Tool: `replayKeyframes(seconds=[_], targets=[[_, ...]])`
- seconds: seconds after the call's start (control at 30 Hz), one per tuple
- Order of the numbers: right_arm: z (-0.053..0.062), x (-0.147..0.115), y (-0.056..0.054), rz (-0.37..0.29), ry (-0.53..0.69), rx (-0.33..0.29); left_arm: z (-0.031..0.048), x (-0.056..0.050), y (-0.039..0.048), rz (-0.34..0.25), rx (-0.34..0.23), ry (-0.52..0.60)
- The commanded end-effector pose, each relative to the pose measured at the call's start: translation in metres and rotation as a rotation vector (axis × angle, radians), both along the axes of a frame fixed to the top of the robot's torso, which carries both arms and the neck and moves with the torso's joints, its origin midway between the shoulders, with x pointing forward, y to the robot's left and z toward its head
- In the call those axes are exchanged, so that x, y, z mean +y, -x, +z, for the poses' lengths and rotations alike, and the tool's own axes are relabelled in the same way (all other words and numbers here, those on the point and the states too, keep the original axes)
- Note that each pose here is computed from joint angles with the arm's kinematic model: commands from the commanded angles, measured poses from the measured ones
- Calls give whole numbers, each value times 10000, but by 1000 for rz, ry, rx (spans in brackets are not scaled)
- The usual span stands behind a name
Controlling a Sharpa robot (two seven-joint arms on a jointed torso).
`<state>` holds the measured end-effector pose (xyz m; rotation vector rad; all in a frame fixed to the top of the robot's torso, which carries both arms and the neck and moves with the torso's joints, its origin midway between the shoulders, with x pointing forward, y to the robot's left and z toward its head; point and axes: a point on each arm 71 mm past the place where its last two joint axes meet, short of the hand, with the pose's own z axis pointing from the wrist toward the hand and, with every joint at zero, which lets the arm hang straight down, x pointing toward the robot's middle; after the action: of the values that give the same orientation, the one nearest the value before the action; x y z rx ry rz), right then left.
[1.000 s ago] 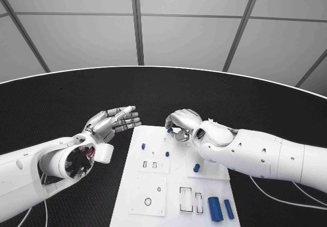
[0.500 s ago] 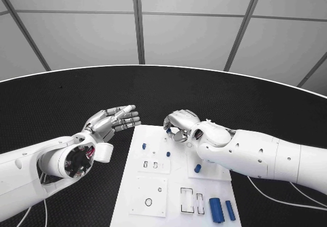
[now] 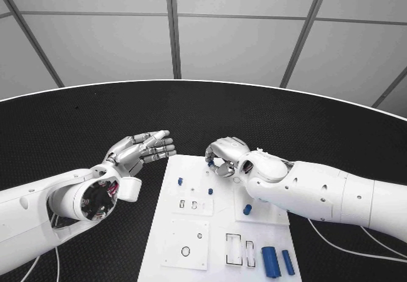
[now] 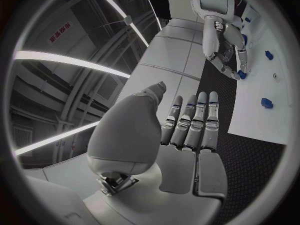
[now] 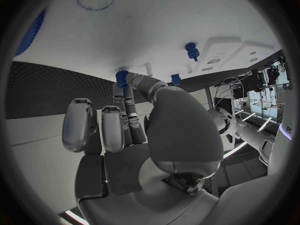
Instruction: Assemble the parts on the task board
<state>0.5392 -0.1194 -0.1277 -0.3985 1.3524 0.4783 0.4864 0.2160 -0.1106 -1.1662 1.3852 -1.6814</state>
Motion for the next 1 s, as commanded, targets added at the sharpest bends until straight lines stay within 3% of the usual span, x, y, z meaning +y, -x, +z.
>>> replayKeyframes(seconds=[0.03, 0.6, 0.83, 1.0], targets=[[2, -2, 0, 1, -2, -3, 0, -1, 0, 0, 0, 0], [28, -128, 104, 13, -14, -8, -3, 25, -20, 4, 1, -2], [95, -420, 284, -11, -72, -19, -9, 50, -53, 9, -1, -2], [171, -800, 398, -82, -172, 24, -18, 67, -90, 13, -2, -4]])
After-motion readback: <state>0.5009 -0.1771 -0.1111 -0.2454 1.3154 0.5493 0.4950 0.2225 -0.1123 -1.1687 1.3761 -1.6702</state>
